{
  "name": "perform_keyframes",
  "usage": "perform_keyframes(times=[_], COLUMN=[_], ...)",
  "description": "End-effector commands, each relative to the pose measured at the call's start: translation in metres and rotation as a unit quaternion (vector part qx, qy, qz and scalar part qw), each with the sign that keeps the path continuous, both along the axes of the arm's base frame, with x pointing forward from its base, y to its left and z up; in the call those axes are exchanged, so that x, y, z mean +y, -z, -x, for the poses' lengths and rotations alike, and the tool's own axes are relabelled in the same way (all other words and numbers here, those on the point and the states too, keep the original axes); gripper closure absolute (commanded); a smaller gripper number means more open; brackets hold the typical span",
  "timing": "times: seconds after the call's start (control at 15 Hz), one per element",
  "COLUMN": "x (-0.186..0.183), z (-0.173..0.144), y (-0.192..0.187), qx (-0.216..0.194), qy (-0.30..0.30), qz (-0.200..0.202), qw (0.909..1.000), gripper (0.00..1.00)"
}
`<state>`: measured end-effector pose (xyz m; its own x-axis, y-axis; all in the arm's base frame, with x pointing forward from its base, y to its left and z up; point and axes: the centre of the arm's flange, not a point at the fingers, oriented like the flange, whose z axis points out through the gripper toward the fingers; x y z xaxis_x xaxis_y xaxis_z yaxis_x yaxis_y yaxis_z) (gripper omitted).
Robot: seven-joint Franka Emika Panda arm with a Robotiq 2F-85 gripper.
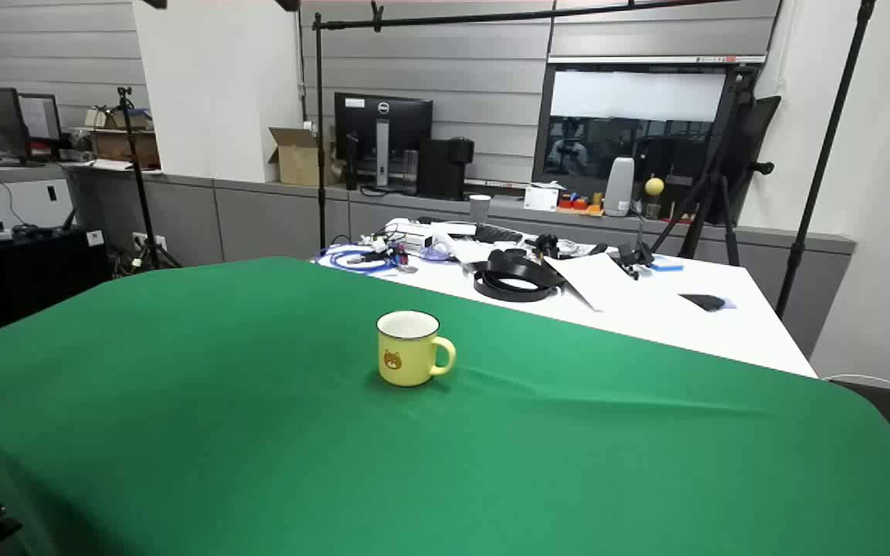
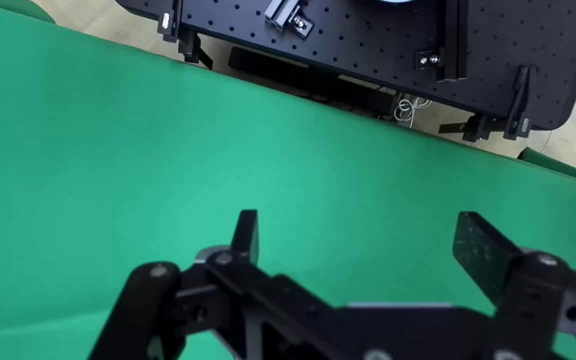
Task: Move the cup slightly down on the table
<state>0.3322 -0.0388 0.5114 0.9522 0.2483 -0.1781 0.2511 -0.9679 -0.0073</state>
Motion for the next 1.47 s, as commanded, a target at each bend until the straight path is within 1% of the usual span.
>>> perform_keyframes(times=[0.0, 0.6, 0.67, 0.8, 0.93, 1.07, 1.2, 1.27, 1.4], x=[0.0, 0.0, -0.002, -0.008, -0.023, -0.047, -0.072, -0.082, -0.087], z=[0.0, 0.0, -0.003, -0.013, -0.033, -0.057, -0.077, -0.085, -0.098], y=[0.0, 0.0, 0.0, 0.002, 0.006, 0.017, 0.032, 0.038, 0.045], qx=[0.0, -0.001, -0.005, -0.027, -0.073, -0.114, -0.15, -0.163, -0.199], qy=[0.0, 0.0, 0.006, 0.033, 0.067, 0.098, 0.138, 0.162, 0.201], qz=[0.0, 0.0, 0.007, 0.026, 0.057, 0.077, 0.088, 0.087, 0.086], qw=[1.0, 1.0, 1.0, 0.9988, 0.9934, 0.9856, 0.9751, 0.9694, 0.9553], gripper=[0.0, 0.0, 0.0, 0.0, 0.0, 0.0, 0.0, 0.0, 0.0])
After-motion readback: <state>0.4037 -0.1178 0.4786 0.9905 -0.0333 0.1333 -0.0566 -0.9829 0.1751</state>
